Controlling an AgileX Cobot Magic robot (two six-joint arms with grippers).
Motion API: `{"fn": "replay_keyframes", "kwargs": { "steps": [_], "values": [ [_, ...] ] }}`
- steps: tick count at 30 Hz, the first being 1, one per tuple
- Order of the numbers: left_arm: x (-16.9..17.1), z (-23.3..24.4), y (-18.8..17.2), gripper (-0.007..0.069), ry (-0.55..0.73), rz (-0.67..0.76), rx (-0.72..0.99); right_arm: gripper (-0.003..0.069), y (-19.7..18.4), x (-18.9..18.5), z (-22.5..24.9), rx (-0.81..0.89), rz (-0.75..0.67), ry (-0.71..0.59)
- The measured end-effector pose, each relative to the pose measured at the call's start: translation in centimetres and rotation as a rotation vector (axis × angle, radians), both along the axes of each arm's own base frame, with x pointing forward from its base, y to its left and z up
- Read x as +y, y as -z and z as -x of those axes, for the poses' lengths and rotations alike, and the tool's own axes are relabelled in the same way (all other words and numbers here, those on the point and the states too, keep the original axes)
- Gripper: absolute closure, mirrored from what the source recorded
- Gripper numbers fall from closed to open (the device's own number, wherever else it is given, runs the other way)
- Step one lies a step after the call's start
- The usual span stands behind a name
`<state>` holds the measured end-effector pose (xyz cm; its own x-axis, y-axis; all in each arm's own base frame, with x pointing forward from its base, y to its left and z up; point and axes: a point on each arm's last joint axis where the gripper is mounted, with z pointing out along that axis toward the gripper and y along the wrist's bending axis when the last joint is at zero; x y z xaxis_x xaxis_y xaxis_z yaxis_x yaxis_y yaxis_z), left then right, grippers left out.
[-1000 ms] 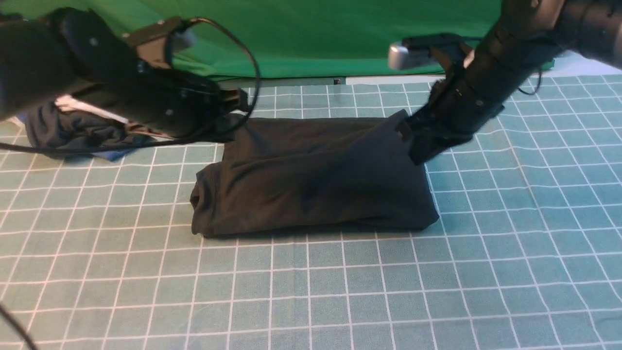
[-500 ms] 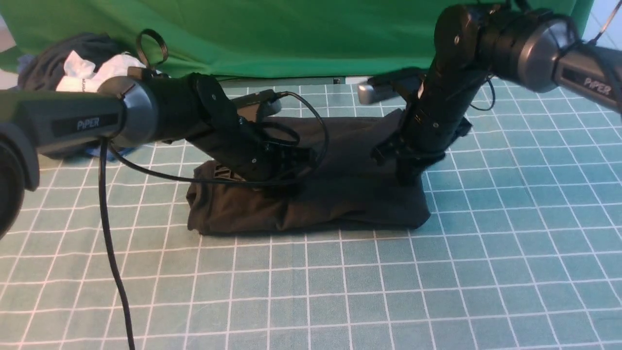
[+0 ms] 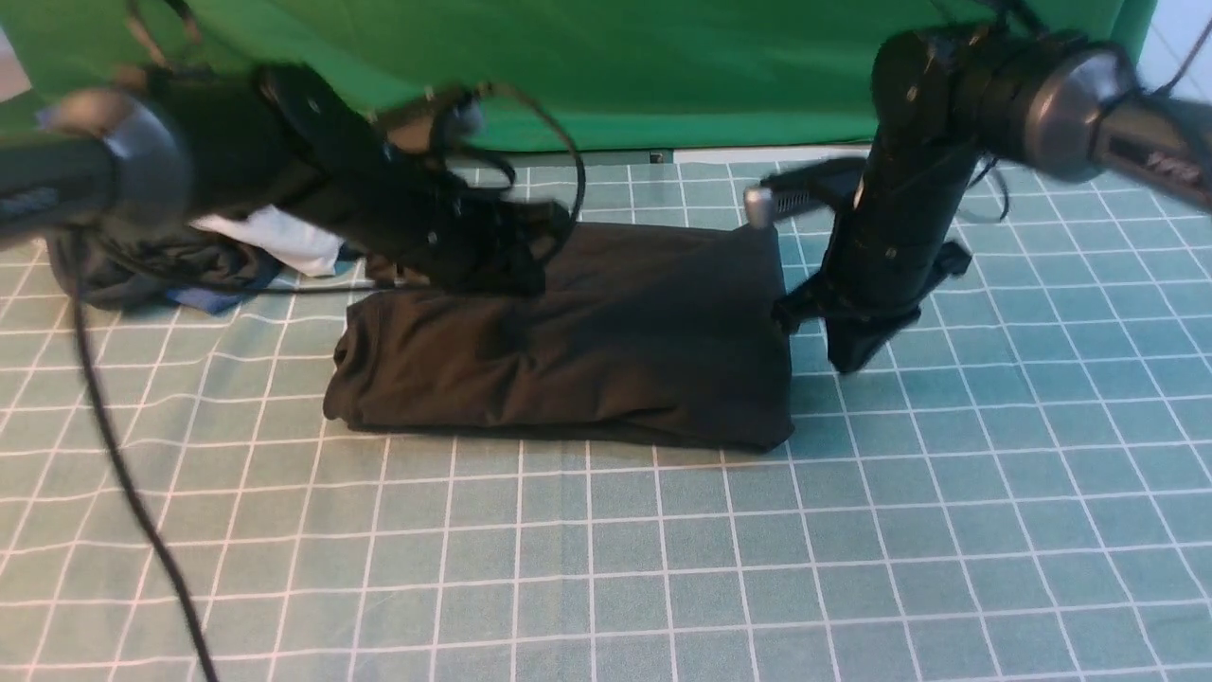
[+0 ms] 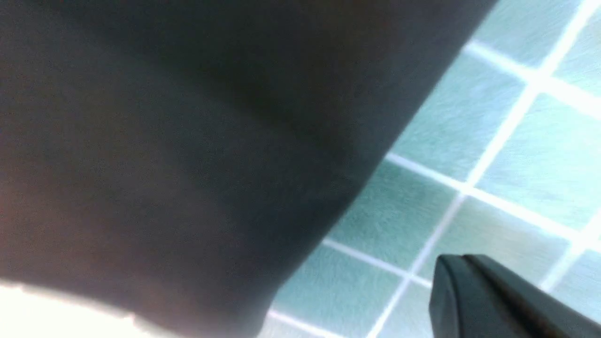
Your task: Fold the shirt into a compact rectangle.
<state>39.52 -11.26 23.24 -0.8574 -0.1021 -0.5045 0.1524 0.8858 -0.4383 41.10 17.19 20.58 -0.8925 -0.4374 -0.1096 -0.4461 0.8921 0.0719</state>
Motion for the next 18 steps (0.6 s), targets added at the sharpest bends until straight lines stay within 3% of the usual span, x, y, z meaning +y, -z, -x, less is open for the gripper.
{"fn": "replay_keyframes", "kwargs": {
  "steps": [7,13,18],
  "values": [
    [1.6,3.9,-8.3,0.0614,0.052,-0.119,-0.196,0.0662,-7.5,-0.5,2.2,-0.131,-0.1,-0.047],
    [5.0,9.5,-14.6,0.0614,-0.026,-0.177,-0.339,0.0662,-14.1,-2.7,4.5,-0.307,-0.16,-0.018],
    [7.1,14.8,-15.8,0.0614,-0.091,-0.179,-0.394,0.0662,-15.7,-3.6,6.6,-0.345,-0.186,-0.011]
  ]
}}
